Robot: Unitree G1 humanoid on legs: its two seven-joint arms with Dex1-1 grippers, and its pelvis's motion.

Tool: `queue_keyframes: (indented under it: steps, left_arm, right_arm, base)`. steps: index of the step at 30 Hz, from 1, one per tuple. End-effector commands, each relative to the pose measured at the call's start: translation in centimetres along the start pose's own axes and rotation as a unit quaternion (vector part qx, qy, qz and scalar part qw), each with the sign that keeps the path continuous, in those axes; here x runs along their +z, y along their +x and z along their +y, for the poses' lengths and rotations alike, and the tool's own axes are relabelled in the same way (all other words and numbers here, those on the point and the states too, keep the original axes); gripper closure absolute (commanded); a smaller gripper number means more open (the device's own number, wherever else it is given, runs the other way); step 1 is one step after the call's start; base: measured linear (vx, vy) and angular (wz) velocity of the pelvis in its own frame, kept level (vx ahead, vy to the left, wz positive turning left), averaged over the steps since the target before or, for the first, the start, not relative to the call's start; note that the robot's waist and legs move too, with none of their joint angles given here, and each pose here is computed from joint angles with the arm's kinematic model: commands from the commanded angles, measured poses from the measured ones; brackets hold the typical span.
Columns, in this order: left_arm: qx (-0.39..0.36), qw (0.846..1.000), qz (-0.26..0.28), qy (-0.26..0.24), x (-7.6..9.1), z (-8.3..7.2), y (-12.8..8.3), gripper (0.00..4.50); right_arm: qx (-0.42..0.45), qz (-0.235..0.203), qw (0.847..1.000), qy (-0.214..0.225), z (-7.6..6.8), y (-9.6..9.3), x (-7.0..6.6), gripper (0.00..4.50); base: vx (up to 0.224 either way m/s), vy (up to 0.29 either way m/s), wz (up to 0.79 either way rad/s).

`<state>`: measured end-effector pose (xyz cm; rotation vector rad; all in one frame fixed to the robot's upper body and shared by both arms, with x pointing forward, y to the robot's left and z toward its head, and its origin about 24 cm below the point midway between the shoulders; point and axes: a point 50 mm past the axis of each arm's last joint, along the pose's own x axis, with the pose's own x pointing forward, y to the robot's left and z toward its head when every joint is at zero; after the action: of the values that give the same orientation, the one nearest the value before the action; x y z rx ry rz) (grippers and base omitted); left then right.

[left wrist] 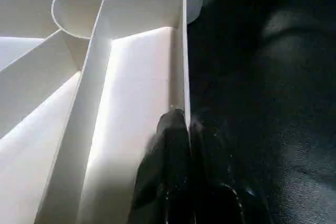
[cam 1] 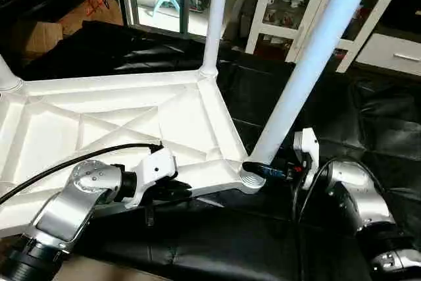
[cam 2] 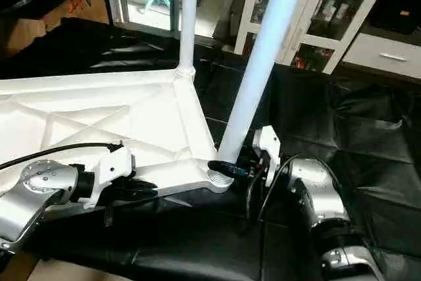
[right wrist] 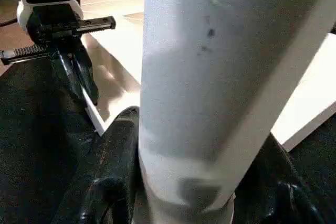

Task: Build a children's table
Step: Insert table leg to table base

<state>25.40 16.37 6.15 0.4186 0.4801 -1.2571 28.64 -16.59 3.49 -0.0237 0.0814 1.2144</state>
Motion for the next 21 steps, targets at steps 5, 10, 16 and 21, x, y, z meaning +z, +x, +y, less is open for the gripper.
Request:
queue_keyframes:
  steps: [5,10,16,21]
  left_arm:
    - [-0.014,1.000,-0.017,0.010,0.5,-0.4,0.9,4.50]
    - [0.004,1.000,-0.015,0.002,0.5,-0.3,1.4,4.50]
    - [0.150,0.987,0.015,-0.063,0.6,1.2,4.6,4.50]
    - [0.265,0.949,-0.010,-0.168,2.1,1.4,9.7,4.50]
  right_arm:
    - [-0.017,0.108,0.993,0.033,1.9,-0.2,-4.6,2.59]
    - [-0.087,0.099,0.990,0.046,1.1,0.4,-4.5,2.59]
    - [-0.349,0.150,0.923,0.055,-1.5,1.9,-5.1,2.58]
    - [-0.446,0.140,0.871,0.148,-0.8,4.6,-6.3,2.58]
  base:
    - [0.000,0.000,0.00]
    - [0.000,0.000,0.00]
    - [0.000,0.000,0.00]
    - [0.000,0.000,0.00]
